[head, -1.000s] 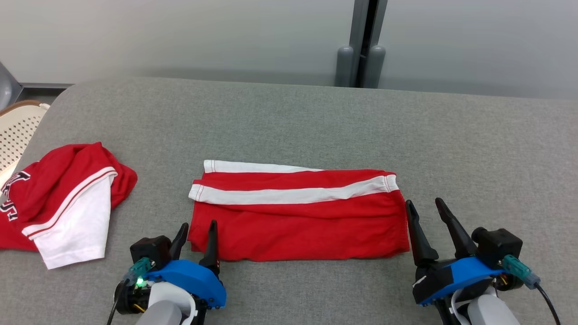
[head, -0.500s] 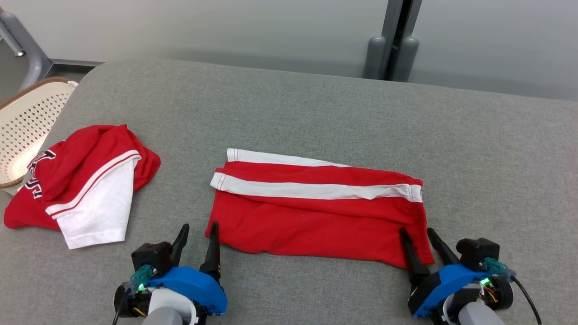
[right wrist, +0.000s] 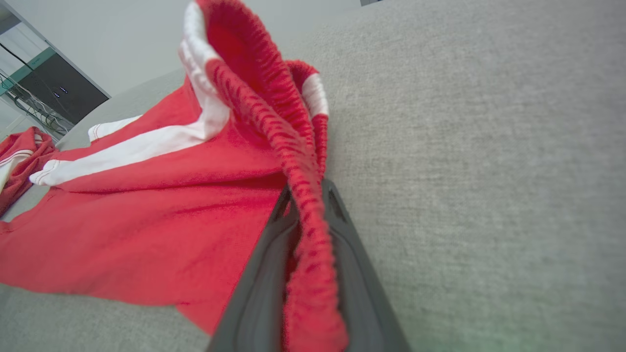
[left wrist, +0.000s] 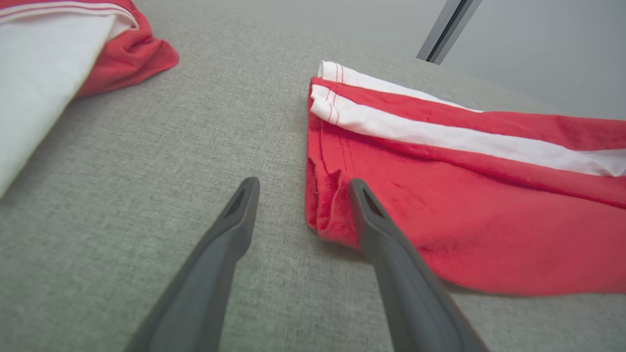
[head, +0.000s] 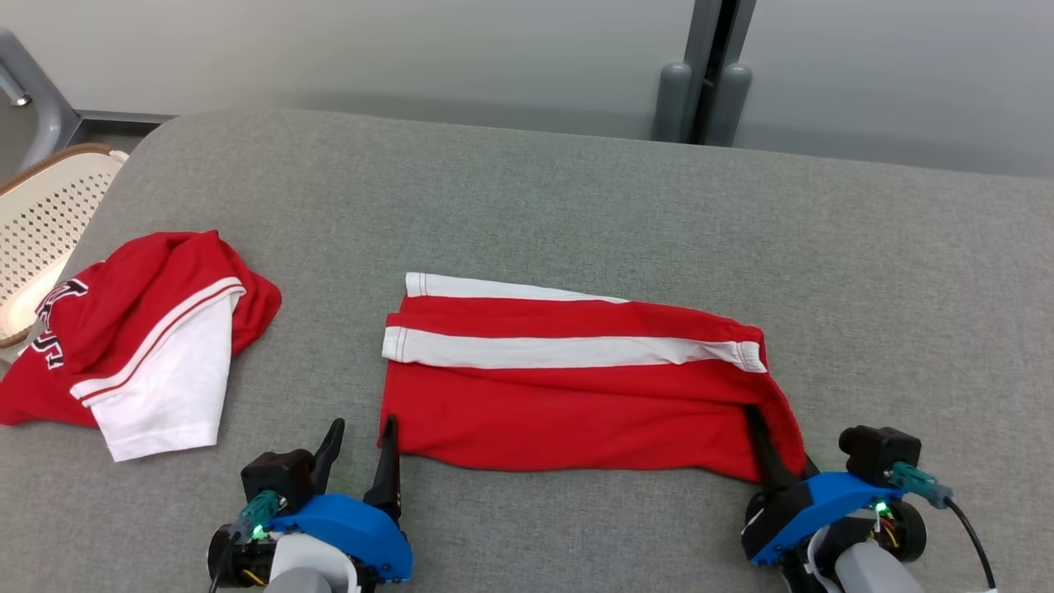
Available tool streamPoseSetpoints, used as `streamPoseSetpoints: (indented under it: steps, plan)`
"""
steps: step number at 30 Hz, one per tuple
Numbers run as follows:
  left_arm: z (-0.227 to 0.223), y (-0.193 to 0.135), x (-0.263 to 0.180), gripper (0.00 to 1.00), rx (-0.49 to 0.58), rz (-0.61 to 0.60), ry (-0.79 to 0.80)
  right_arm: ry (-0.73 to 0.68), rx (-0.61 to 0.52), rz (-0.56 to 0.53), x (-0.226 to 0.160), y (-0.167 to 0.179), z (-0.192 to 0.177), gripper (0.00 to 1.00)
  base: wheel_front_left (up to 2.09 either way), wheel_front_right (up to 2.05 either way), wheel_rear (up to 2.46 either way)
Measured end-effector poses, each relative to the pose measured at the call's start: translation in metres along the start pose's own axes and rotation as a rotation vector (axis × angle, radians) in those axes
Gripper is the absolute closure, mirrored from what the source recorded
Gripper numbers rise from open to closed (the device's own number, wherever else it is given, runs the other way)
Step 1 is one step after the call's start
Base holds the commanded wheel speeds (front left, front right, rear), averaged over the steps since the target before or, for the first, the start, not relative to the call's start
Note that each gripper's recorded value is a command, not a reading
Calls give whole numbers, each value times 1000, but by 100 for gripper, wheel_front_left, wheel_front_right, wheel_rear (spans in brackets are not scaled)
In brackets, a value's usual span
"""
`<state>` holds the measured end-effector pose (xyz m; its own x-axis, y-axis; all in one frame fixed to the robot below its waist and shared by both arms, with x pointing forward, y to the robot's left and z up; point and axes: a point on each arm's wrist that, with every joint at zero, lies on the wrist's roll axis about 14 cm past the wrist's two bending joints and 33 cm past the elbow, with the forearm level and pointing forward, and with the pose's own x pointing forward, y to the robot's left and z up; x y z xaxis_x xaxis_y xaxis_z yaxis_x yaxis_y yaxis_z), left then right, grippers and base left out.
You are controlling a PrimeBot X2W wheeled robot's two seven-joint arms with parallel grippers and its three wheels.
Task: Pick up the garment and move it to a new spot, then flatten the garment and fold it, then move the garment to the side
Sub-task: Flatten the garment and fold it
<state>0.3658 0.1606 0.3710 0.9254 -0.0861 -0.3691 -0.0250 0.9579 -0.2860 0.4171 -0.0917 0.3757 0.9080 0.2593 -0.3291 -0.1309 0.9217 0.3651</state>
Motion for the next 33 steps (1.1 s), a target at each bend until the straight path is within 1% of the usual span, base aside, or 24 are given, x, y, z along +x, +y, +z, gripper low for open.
streamPoseSetpoints:
  steps: [2,4,9,11,13,15,18,23,30,33]
  plan:
    - [0,0,0,0,1,0,1,-14,12,-23,-2,-6,4,100,0,0,0]
    - [-3,-2,0,0,1,-5,8,-38,18,-67,-5,-21,10,100,0,0,0]
    - [-13,-8,0,0,9,-27,37,-105,-9,-210,-23,-76,34,100,0,0,0]
    - [-15,-13,1,0,14,-41,46,-141,-18,-256,-31,-94,47,100,0,0,0]
    - [-17,-17,1,0,17,-53,52,-165,-28,-281,-36,-102,55,100,0,0,0]
    - [-19,-20,0,0,20,-64,59,-177,-35,-286,-38,-103,59,100,0,0,0]
    - [-22,-26,-1,0,26,-82,66,-173,-50,-244,-34,-87,58,100,0,0,0]
    - [-25,-30,-7,0,10,-95,71,-132,-34,-128,-19,-44,51,100,0,0,0]
    - [-27,-18,-19,0,-14,-55,68,-107,3,97,2,34,54,100,0,0,0]
    - [-27,-10,-24,0,-27,-30,63,-105,-1,156,9,56,56,100,0,0,0]
